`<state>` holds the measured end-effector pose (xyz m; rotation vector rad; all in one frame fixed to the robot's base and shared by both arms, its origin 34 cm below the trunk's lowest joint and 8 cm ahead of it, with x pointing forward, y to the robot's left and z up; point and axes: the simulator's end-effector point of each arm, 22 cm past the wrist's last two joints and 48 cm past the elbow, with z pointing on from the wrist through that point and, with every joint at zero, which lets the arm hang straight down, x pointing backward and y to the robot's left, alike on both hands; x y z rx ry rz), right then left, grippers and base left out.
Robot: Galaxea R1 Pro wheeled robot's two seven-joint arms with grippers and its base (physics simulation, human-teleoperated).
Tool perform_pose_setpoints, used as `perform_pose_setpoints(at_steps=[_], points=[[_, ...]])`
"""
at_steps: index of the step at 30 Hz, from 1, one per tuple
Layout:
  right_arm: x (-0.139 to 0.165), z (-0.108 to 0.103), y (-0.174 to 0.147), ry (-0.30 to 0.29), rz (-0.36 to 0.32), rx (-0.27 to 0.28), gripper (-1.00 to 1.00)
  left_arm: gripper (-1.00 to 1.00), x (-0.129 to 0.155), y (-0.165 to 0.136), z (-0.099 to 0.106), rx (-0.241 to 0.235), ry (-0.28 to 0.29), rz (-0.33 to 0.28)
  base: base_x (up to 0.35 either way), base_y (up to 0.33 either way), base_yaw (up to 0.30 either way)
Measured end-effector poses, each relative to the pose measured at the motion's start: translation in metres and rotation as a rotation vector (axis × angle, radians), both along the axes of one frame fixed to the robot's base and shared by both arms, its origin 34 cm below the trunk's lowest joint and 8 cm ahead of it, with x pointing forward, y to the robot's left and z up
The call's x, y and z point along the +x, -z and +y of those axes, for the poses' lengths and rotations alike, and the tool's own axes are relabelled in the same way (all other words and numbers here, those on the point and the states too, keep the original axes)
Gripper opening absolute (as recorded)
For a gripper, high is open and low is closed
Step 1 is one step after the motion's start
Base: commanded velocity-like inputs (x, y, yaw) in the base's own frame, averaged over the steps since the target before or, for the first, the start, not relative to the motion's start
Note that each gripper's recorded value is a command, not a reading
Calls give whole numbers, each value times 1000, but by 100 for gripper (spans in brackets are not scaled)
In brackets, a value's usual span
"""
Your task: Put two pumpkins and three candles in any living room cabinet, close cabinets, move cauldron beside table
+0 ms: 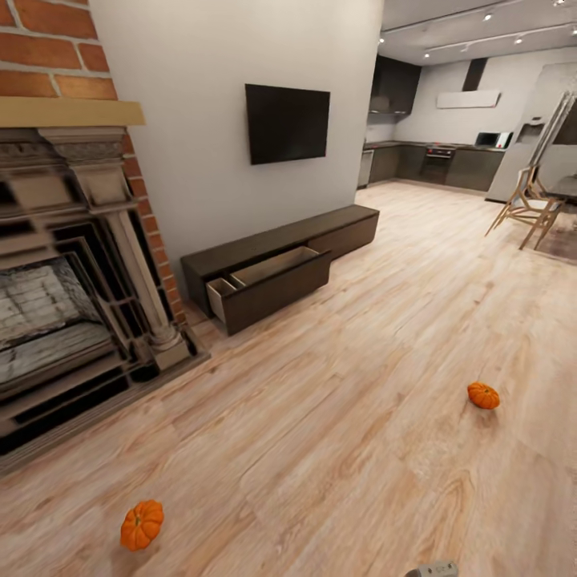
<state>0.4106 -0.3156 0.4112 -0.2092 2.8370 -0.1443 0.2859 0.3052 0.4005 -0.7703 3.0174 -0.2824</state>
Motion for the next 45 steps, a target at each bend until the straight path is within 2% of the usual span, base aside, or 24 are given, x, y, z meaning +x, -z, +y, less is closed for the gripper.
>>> perform_pose_setpoints(at_steps=[45], points=[[-6, 0, 2, -2, 8, 2, -100, 100, -1, 0, 0, 0, 0, 2, 337, 0, -278]])
